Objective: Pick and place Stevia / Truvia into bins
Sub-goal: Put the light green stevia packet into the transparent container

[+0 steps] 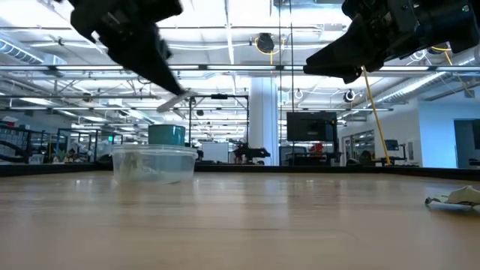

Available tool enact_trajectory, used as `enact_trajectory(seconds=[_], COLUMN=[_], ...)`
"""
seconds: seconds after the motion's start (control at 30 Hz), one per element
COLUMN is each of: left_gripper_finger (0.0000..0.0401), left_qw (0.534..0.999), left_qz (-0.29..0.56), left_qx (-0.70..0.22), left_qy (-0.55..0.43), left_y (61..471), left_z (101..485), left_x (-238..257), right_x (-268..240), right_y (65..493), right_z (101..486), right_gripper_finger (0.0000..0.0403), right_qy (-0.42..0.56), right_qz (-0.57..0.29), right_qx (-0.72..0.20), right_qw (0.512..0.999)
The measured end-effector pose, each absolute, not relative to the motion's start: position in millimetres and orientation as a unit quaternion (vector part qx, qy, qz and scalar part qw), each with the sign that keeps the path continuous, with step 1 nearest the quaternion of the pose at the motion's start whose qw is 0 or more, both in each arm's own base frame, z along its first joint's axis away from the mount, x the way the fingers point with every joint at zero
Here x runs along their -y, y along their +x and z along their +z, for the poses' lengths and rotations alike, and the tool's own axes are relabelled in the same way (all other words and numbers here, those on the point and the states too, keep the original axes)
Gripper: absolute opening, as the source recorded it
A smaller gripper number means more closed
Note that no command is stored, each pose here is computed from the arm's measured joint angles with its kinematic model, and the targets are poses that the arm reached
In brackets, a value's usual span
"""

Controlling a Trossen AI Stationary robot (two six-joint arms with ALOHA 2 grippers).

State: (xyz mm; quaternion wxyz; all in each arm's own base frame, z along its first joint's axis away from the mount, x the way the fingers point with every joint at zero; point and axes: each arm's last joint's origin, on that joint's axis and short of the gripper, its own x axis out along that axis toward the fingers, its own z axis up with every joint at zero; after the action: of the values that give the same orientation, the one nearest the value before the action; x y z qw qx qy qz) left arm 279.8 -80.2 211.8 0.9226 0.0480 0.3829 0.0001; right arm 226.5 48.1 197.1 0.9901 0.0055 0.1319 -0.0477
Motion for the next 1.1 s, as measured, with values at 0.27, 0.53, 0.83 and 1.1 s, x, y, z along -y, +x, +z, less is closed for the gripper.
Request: enact_trajectory(seconds=[0.27,0.53,0.83,1.1], left_gripper_finger=[0.0007,0.001,0.0084,0.0152], left_qw=[0.88,0.847,0.849,0.877], left_qz=[0.145,0.132,0.102,0.105], left_qx=[-0.452,-0.51,-0.513,-0.468], left_qy=[-0.019,-0.073,-0.075,-0.006], left_y=[260,273,276,288], left_z=[214,186,185,201], left_x=[38,19,20,19], right_x=[-48,-48,-53,-83], right_y=[226,225,222,216], right_z=[196,192,187,182], right_gripper_finger=[0.013,0.013,0.013,0.013], right_qy=[0.009,0.036,0.026,0.058], right_qz=[-0.048,-0.054,-0.045,0.006], right_qx=[-0.136,-0.155,-0.183,-0.203], right_qw=[0.99,0.986,0.982,0.977])
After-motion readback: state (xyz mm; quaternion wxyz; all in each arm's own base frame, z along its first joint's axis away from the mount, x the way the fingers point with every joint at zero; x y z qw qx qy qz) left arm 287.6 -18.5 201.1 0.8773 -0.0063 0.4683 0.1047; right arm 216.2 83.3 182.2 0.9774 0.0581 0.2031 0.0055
